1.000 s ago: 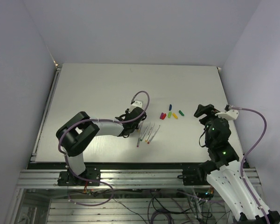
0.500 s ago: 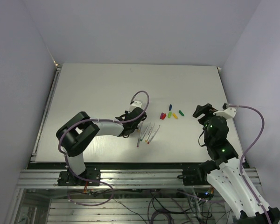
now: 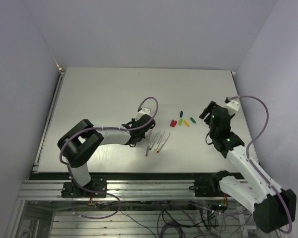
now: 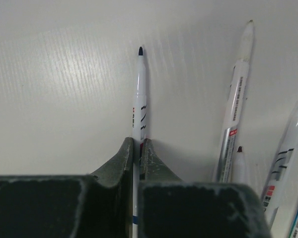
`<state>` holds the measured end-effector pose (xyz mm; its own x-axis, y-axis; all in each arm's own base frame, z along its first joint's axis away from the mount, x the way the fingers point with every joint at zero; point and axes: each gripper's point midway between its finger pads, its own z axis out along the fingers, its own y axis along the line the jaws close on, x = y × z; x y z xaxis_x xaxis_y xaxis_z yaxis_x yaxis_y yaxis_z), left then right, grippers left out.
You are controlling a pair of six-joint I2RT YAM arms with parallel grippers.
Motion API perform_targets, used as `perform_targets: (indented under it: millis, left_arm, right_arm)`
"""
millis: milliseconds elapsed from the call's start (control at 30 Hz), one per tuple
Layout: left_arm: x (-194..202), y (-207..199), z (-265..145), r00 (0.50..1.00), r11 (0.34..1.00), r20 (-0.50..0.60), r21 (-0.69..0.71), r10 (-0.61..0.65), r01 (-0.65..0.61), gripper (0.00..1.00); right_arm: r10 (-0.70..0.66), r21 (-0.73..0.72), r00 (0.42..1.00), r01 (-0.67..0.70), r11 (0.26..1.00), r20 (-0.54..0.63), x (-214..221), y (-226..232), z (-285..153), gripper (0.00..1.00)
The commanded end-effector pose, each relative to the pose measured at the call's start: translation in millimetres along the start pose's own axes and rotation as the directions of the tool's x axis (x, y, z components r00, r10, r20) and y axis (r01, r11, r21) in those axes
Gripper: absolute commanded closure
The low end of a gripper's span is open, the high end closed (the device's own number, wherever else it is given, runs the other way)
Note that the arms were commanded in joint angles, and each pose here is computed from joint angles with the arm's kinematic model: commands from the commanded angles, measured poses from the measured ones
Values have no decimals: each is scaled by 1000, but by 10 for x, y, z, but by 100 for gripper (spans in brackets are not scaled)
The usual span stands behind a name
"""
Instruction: Insert the pens into the pen caps
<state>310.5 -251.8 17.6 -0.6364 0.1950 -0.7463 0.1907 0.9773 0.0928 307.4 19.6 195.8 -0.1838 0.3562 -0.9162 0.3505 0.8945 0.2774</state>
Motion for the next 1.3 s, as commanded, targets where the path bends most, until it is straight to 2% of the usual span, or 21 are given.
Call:
perform_targets:
  millis: [0, 100, 333, 600, 900, 1267]
  left_arm:
    - [108, 128, -127, 996, 998, -56, -21, 65, -66, 93]
    - [61, 142, -178, 997, 998, -47, -18, 62, -62, 93]
    - [-286, 143, -451, 998, 999, 59, 39, -7, 5, 93]
    - [-541, 137, -737, 980, 986, 165, 138, -112, 90, 93]
    - [-473, 276, -930, 954, 967, 214, 188, -211, 172, 93]
    - [-490, 262, -919, 958, 972, 216, 184, -188, 149, 93]
  right_arm:
    - [-20, 34, 999, 21, 999, -29, 9, 95, 180, 34]
    - [-61, 43, 995, 64, 997, -78, 97, 173, 317, 34]
    - [-152, 32, 972, 160, 987, -177, 314, 364, 632, 34]
    - [-222, -31, 937, 222, 975, -269, 686, 514, 876, 46]
    - [-272, -120, 907, 246, 962, -321, 1043, 705, 1119, 51]
    - [-306, -188, 885, 254, 949, -351, 1305, 964, 1303, 48]
